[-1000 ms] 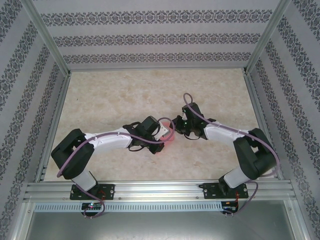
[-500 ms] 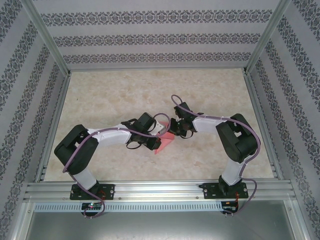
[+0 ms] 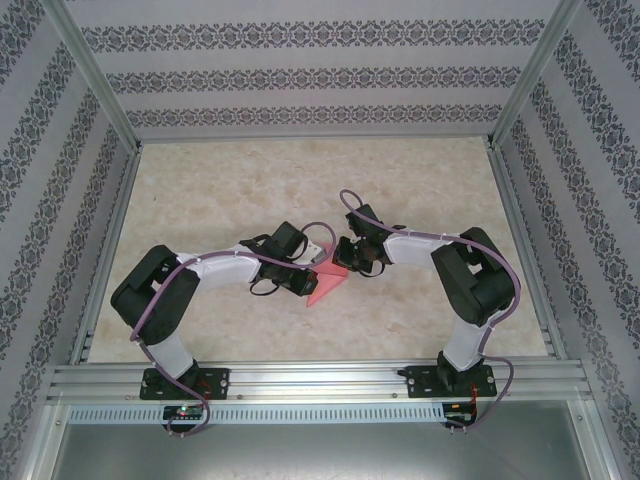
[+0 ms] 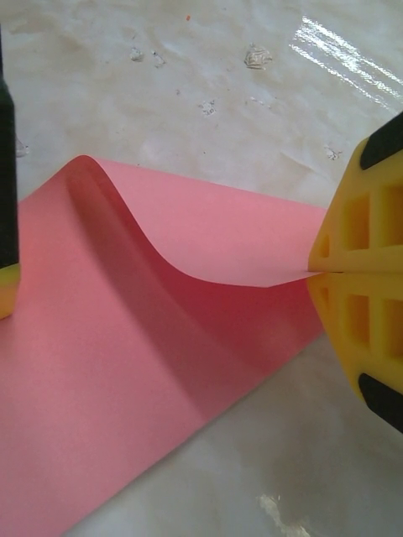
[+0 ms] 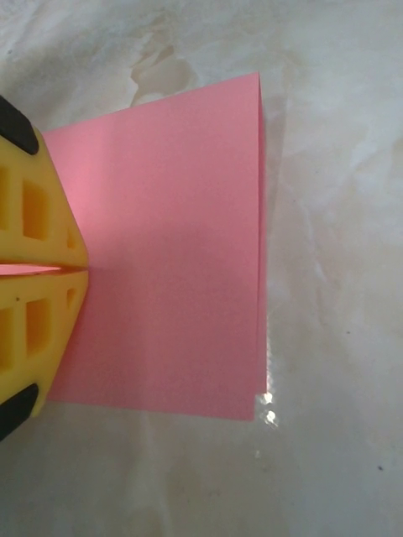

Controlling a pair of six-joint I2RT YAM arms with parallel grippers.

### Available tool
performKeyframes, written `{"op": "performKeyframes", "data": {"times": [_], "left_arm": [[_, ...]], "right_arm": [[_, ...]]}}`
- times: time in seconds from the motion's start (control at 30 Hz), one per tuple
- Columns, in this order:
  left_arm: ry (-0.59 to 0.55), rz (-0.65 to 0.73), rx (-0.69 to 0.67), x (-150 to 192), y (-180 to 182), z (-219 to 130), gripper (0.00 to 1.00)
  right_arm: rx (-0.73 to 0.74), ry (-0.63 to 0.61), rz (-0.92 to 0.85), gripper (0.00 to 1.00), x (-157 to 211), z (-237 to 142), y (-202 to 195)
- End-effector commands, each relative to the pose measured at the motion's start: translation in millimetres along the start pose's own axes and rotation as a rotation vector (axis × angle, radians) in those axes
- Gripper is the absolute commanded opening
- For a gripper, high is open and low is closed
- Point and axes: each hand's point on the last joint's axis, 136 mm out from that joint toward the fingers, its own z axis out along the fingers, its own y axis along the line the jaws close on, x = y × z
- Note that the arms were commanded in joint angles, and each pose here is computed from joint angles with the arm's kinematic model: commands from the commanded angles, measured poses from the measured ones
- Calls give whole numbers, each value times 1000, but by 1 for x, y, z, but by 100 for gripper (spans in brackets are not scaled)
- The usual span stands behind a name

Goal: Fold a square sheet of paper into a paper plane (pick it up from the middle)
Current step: Third fold the triangle at the center of the table.

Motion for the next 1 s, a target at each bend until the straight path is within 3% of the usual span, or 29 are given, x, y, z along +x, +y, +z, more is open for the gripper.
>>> {"op": "performKeyframes", "data": {"times": [0.0,0.97], "left_arm": [[-37,-9,9,-14,2,0,1],[30,-50,-64,5,23,14,2]], "right_arm": [[50,6,-14,12,3,3,-7],[25,-28,-15,15,-5,-5,5]]}}
